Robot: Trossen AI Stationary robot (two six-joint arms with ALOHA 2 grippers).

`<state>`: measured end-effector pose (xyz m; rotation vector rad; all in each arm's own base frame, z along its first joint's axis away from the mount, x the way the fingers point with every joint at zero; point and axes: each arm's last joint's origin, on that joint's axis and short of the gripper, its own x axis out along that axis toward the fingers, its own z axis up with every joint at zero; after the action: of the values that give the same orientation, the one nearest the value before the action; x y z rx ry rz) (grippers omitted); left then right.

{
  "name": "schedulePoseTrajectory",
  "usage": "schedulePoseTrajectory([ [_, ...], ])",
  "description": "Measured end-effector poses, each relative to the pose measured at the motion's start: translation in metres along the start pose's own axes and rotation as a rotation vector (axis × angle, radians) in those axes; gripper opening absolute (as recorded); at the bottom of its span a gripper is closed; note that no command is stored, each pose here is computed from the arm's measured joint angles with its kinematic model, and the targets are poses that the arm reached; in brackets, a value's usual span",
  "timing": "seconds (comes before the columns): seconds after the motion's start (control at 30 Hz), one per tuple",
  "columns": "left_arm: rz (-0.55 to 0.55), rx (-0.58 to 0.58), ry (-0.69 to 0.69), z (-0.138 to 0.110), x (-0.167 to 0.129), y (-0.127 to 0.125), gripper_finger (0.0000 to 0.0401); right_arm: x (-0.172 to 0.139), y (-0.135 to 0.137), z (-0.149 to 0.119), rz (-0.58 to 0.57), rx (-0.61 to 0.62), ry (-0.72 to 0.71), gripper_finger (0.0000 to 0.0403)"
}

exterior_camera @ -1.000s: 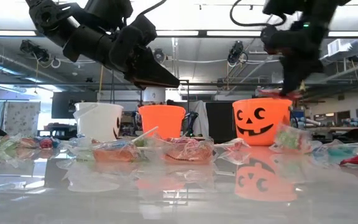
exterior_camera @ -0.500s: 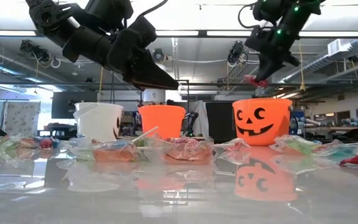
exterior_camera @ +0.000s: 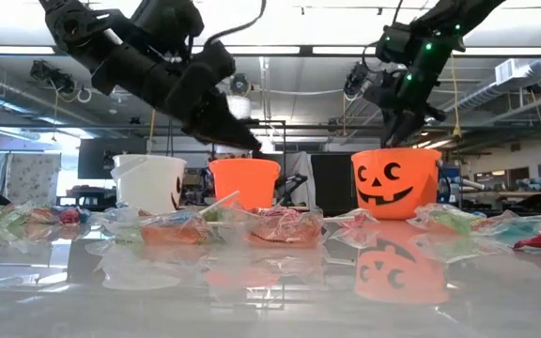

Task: Sort candy by brand, put in halloween buckets
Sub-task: Put the red candy into the right orange bucket

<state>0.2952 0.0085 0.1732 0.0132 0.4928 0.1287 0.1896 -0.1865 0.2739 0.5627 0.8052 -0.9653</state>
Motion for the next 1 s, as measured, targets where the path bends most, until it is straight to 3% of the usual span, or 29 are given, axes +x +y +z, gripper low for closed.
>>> schedulePoseTrajectory([
  [0.2,0.049,-0.006,0.014,-0.001,0.001,0.009,0.0080,-0.028,0.014,0.012,0.094,-0.176,-0.088,0.0162],
  [0.43,0.092,0.004,-0.027,0.003,0.001,0.020,0.0080,-0.042,0.052,-0.015,0.247,-0.363,-0.008,0.0154],
  [0.77,0.132,-0.020,-0.019,0.002,0.001,0.021,0.0080,-0.031,0.116,-0.106,0.445,-0.459,0.121,0.0153],
  [1.0,0.110,-0.102,-0.020,0.002,0.001,0.014,0.0080,-0.045,0.136,-0.181,0.543,-0.641,0.272,0.0153],
])
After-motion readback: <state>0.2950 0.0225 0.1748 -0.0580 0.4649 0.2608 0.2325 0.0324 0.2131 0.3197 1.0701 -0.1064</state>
